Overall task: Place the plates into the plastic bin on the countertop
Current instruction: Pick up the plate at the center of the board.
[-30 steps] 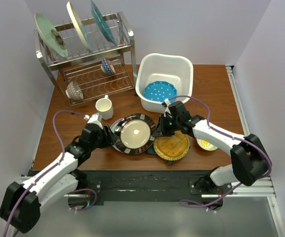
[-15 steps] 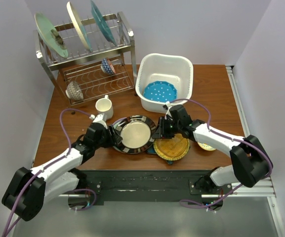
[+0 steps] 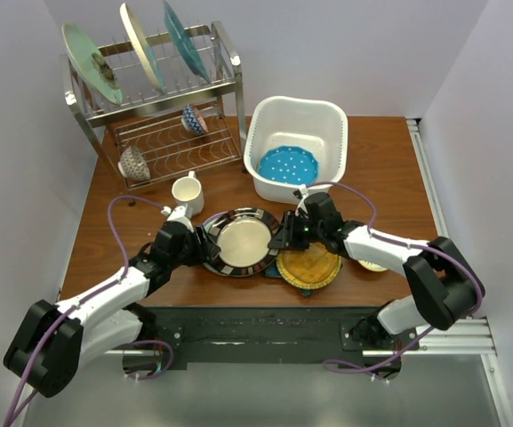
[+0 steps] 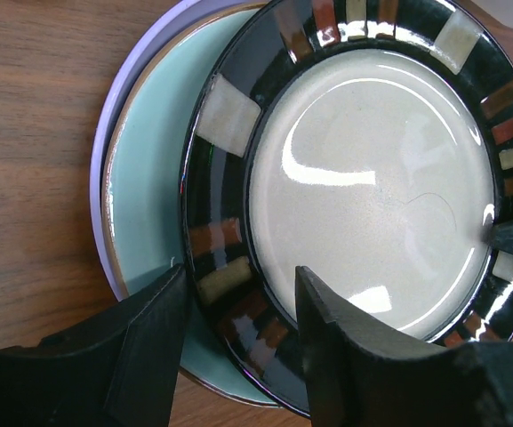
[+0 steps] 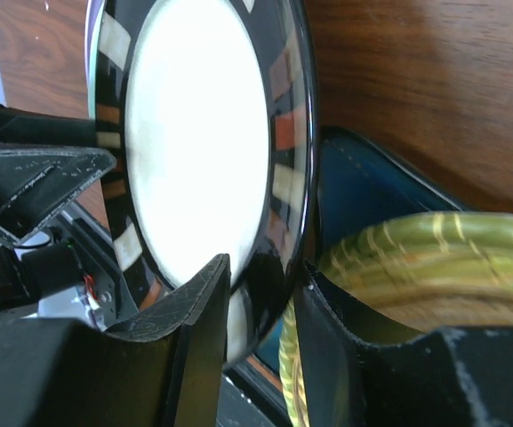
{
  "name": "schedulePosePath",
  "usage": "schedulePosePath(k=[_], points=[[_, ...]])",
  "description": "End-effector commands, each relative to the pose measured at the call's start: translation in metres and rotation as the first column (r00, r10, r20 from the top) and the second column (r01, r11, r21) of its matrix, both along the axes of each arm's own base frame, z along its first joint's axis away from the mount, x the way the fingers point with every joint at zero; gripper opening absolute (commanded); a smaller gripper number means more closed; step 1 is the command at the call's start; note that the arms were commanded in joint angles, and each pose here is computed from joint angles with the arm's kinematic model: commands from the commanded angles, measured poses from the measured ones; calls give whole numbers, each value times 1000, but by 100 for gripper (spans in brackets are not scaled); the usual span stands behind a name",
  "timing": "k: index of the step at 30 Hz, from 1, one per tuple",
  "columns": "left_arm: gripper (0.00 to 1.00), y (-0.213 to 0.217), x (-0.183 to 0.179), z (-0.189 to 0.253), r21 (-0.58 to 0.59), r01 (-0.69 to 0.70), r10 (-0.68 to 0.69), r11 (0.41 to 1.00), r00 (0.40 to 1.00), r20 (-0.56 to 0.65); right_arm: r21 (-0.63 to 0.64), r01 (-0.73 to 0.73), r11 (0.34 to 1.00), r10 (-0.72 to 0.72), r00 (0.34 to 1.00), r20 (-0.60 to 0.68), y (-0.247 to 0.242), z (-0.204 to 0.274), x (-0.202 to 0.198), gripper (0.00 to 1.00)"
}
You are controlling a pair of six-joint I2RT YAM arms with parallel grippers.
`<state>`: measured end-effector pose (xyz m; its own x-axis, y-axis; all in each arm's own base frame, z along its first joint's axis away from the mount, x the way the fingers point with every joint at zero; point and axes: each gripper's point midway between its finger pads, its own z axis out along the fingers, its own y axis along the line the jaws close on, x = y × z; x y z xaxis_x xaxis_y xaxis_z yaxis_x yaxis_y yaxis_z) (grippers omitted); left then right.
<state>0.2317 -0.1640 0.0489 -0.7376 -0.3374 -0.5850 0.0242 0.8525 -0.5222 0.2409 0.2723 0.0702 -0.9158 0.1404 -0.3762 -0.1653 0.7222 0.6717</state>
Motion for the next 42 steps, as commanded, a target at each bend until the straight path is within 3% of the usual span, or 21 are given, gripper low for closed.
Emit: schedulePosePath(k=[1,3,7,10,20,31,42], points=[[54,-4,-3,-3,5,25,-25,1000,1000,-3,65,4,998,-4,1000,-2,11,0,4,35],[54,-4,-3,-3,6,25,-25,1000,1000,-4,71,6,997,-6,1000,-8,12,-1,3,32],[54,-3,-2,-1,12,23,-23,1000,1000,1,64,11,998,-11,1000,-3,10,1,3,12],[55,-3,-1,3,12,18,-18,1000,1000,9,53,14,999,-14,1000,7,8,5,3,7],[63,0,-2,17,10,13,-13,1000,999,31,29,16,999,-17,998,57,1,22,4,3],[81,-8,0,54,-71,57,-45,996,985,166,-14,58,998,-56,990,126,-14,42,7,0],[85,-8,-1,68,-91,67,-46,994,976,214,-21,73,997,-67,975,211,-29,82,2,0]])
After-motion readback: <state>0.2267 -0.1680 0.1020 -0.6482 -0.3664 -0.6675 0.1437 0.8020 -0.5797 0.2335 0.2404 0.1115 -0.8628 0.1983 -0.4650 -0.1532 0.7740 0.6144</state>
